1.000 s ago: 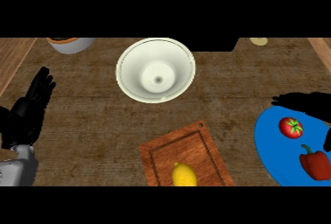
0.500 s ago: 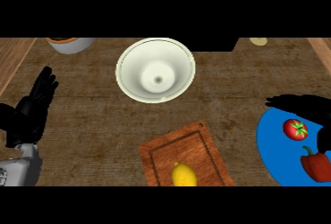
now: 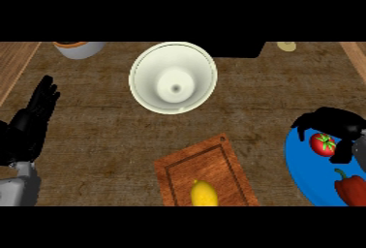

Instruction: Pick the tomato from the plate and place it in the bowl

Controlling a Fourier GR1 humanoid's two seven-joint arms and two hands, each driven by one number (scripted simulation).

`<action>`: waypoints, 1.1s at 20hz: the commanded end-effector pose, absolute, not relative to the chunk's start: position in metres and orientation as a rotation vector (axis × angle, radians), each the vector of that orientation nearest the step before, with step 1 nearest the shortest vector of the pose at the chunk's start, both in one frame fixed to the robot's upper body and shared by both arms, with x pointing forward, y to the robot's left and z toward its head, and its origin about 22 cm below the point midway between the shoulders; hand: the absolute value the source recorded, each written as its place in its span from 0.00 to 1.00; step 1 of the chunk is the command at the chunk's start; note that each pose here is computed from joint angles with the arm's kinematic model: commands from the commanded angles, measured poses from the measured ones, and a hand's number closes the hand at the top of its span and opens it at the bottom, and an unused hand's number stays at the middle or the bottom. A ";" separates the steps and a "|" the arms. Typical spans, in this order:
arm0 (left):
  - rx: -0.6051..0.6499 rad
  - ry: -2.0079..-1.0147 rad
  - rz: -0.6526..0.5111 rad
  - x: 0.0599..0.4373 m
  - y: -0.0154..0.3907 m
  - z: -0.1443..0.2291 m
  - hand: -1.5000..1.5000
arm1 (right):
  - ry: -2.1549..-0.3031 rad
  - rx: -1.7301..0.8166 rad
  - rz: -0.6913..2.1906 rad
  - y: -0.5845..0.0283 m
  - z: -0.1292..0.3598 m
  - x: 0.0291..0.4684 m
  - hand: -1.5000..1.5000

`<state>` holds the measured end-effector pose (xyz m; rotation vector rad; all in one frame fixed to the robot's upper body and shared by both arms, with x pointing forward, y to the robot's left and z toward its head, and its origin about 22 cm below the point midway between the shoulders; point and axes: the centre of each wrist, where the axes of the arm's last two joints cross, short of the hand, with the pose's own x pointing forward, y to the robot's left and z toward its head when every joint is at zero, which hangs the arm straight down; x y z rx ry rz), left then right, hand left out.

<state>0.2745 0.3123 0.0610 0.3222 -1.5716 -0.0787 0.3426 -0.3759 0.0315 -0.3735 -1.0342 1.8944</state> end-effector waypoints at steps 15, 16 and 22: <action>0.283 -1.575 -0.111 0.280 0.293 0.055 0.50 | -1.195 -0.407 1.622 -0.143 0.002 0.377 1.00; 0.284 -1.574 -0.118 0.278 0.294 0.054 0.50 | -1.179 -0.457 1.580 -0.127 0.002 0.375 1.00; 0.238 -1.591 -0.160 0.289 0.283 0.061 0.50 | -1.213 -0.794 1.377 -0.089 0.067 0.393 1.00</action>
